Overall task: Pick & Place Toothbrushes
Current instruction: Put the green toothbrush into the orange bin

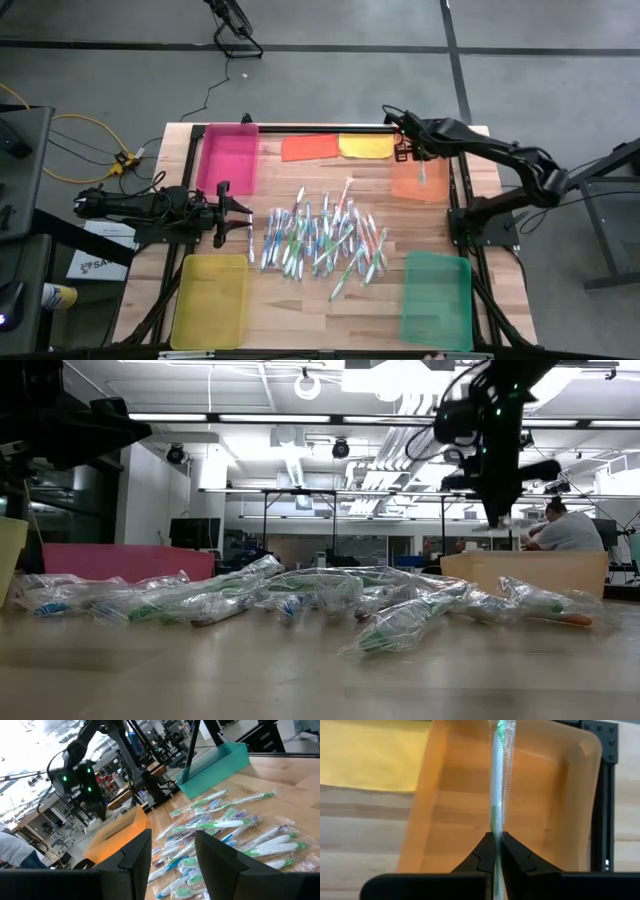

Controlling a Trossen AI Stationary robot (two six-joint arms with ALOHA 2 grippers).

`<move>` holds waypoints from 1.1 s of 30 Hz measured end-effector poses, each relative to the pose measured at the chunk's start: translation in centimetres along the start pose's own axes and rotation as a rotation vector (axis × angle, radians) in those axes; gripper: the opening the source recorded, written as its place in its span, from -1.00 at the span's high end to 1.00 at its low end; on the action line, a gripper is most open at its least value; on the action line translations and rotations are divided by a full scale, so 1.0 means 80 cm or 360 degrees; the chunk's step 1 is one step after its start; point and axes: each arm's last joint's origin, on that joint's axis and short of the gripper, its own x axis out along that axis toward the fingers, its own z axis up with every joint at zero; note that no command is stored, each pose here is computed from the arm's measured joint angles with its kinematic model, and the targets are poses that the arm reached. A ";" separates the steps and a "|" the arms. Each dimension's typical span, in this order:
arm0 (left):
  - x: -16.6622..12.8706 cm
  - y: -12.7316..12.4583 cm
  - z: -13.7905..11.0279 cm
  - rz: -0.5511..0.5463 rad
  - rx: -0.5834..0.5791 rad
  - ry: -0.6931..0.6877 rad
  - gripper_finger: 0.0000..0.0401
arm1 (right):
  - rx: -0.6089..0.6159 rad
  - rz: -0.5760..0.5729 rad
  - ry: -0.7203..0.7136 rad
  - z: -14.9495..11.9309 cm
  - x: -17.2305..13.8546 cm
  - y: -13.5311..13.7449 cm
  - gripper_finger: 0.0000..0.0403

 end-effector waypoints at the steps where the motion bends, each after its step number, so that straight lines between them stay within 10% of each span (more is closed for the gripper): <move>1: 0.000 0.000 0.000 0.0001 0.0000 0.0001 0.27 | -0.0002 -0.0004 0.0005 0.000 0.006 -0.001 0.96; 21: 0.000 0.000 0.000 0.0000 0.0000 0.0001 0.27 | -0.0178 0.0316 0.0071 -0.023 -0.023 0.000 0.02; 33: 0.000 0.000 0.000 0.0000 0.0000 0.0001 0.27 | -0.1688 0.0905 0.0155 -0.129 -0.090 0.034 -0.02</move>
